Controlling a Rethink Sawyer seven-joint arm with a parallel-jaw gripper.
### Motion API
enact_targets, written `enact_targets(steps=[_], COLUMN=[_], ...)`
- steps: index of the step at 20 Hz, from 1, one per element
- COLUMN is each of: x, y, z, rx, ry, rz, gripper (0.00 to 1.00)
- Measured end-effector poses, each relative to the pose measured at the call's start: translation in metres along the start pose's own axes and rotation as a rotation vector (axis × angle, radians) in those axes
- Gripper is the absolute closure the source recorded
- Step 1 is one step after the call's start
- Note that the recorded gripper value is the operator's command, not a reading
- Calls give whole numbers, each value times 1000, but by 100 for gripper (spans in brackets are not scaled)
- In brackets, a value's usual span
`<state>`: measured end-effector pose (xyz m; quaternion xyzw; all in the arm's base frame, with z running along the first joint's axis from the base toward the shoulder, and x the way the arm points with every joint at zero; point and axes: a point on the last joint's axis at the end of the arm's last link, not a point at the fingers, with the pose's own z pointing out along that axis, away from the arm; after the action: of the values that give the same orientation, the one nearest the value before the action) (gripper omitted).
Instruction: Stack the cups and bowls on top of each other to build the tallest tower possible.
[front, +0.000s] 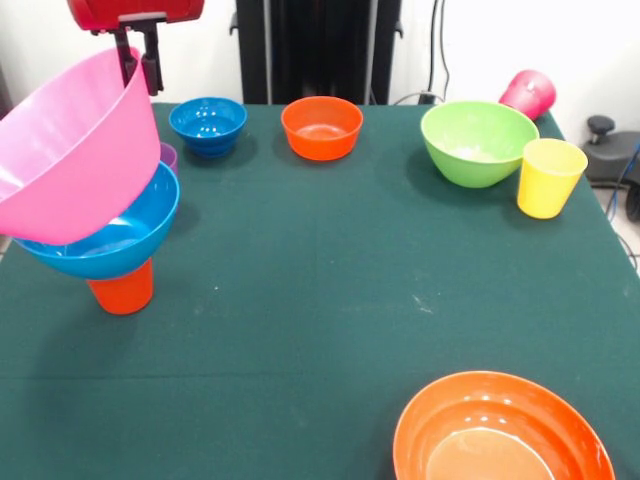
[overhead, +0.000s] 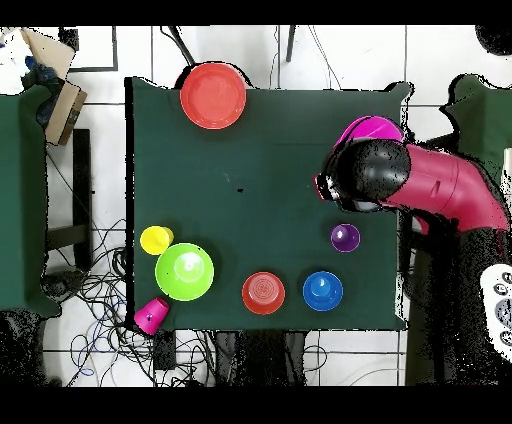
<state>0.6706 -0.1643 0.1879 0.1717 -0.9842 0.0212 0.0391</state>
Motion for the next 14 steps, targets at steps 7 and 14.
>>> enact_targets(steps=[7, 14], x=[-1, 6], y=[-17, -50], z=[4, 9], rx=[2, 2], ry=[-10, -27], rz=[21, 68], gripper=[100, 100])
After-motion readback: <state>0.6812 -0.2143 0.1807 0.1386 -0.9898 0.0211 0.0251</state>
